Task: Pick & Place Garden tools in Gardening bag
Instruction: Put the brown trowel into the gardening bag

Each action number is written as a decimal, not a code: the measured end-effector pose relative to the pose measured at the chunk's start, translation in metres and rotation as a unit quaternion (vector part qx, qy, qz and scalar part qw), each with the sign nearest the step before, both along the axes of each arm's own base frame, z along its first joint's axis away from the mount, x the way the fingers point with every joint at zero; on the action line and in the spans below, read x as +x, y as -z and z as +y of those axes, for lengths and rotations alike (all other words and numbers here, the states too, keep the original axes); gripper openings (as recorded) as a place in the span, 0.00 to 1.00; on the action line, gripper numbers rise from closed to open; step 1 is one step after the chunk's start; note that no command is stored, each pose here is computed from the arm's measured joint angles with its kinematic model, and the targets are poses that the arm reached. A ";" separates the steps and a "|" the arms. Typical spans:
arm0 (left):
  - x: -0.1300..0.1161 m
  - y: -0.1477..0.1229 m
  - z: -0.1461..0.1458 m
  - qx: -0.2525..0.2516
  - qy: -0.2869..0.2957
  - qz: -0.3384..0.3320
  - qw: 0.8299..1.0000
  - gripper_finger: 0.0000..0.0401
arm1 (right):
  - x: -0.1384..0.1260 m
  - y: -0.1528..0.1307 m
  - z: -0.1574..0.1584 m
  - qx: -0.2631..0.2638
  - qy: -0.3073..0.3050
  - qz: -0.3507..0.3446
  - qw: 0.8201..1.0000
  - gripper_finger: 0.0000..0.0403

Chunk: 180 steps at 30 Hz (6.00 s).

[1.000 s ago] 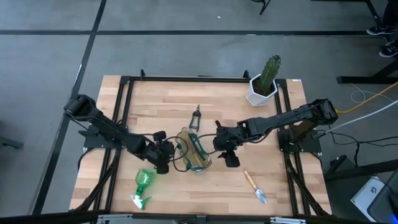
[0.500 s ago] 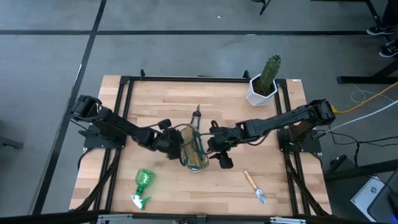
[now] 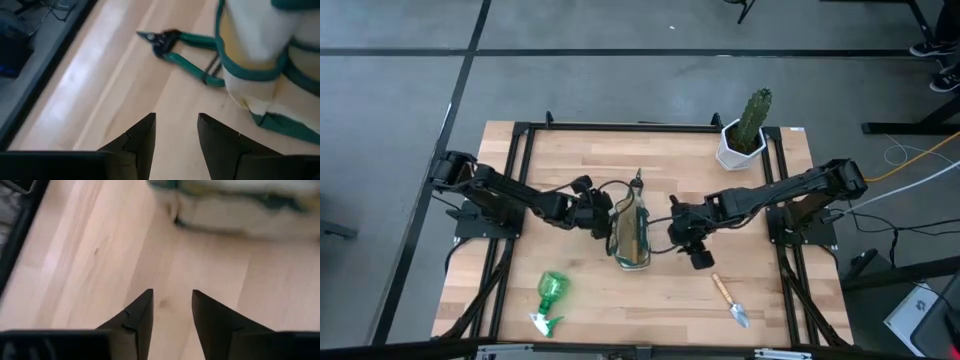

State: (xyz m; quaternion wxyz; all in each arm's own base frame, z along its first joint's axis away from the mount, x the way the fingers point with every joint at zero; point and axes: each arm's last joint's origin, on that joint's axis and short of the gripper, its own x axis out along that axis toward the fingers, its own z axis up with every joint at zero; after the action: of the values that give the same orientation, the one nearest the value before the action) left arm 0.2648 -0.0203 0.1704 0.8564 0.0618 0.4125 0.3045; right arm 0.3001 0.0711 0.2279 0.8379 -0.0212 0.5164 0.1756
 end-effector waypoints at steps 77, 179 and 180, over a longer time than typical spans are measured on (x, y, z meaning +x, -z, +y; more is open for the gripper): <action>-0.046 -0.056 -0.034 -0.052 0.061 -0.081 0.994 0.27 | -0.094 0.008 0.123 0.047 0.412 0.187 0.890 0.41; -0.042 -0.060 -0.035 -0.057 0.048 -0.117 0.990 0.28 | -0.091 0.088 0.128 -0.043 0.403 0.190 0.894 0.22; -0.042 -0.060 -0.035 -0.057 0.048 -0.117 0.990 0.28 | -0.091 0.088 0.128 -0.043 0.403 0.190 0.894 0.20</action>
State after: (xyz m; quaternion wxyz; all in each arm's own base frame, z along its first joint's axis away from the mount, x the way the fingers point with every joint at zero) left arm 0.2228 -0.0550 0.2301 0.9144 -0.0036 0.3231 0.2439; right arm 0.2095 0.1989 0.1400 0.7210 0.1859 0.6373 -0.1986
